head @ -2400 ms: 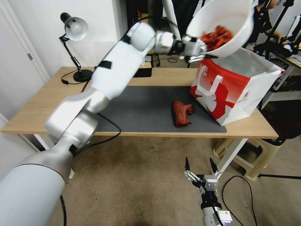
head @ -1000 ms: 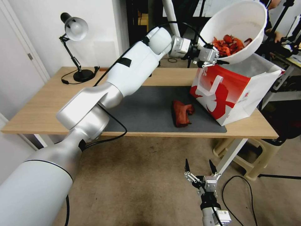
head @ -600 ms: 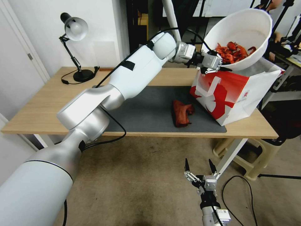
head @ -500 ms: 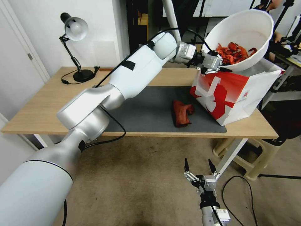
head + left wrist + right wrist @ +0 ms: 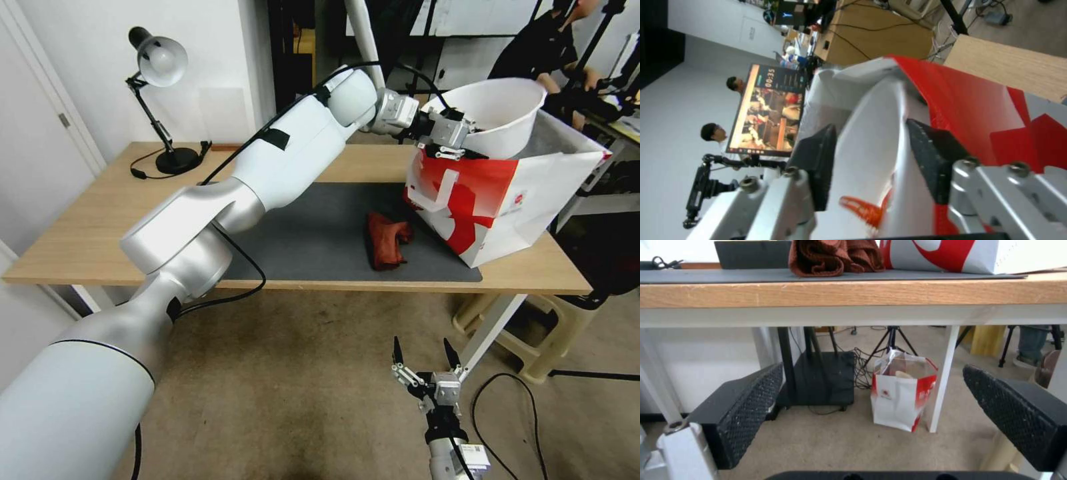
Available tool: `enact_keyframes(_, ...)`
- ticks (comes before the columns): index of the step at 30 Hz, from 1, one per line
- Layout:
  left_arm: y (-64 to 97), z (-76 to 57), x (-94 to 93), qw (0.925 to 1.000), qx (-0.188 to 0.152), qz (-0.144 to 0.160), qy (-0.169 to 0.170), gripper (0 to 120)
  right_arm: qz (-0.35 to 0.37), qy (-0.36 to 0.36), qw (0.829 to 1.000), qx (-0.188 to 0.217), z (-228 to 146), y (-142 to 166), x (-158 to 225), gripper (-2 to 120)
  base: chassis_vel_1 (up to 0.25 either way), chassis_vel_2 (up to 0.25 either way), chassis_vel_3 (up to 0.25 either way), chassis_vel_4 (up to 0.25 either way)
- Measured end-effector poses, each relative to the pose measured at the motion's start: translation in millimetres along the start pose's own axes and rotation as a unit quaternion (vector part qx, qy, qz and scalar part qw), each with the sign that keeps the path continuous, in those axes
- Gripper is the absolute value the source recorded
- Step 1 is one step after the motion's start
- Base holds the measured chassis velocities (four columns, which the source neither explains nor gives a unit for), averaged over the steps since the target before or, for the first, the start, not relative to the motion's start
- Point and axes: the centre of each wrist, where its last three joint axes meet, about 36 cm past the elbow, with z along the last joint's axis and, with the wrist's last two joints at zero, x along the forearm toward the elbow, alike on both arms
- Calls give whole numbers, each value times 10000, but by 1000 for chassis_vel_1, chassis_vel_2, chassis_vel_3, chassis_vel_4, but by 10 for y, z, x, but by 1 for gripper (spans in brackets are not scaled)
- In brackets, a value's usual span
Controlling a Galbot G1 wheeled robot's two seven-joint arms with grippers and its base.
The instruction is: Sweep shrimp from table into container with towel, then put container into takeout bag.
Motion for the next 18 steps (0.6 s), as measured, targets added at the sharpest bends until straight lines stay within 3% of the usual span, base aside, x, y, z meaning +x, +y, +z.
enact_keyframes(2, 1, 0, 0, 10000, 0, -14, 0, 51, 0, 1, 10000, -1, 1, 0, 0, 100, 0, 0, 0, 0)
enact_keyframes(4, 3, 0, 4, 10000, 15, -42, 7, 63, -1, 5, 10000, -8, 4, 2, -1, 100, 0, 0, 0, 0)
enact_keyframes(6, 5, -1, 6, 10000, 20, -47, 9, 64, -1, 5, 10000, -10, 4, 3, -1, 100, 0, 0, 0, 0)
enact_keyframes(10, 26, -6, 30, 9999, 69, -112, -3, 84, 4, 10, 10000, -21, 6, 9, 0, 100, 0, 0, 0, 0)
enact_keyframes(14, 36, -6, 44, 9998, 105, -157, -18, 92, 3, 10, 10000, -23, 6, 9, 0, 100, 0, 0, 0, 0)
enact_keyframes(15, 38, -7, 48, 9996, 186, -228, -42, 98, 2, 9, 10000, -24, 5, 10, -1, 100, 0, 0, 0, 0)
enact_keyframes(16, 15, -32, 11, 9966, 469, -663, -114, 100, 0, 7, 10000, -27, 5, 10, -3, 100, 0, 0, 0, 0)
enact_keyframes(17, 15, -32, 11, 9966, 469, -663, -114, 100, 0, 7, 10000, -27, 5, 10, -3, 100, 0, 0, 0, 0)
enact_keyframes(18, -17, -44, -30, 9930, 648, -976, -134, 100, -2, 7, 10000, -28, 5, 11, -3, 100, 0, 0, 0, 0)
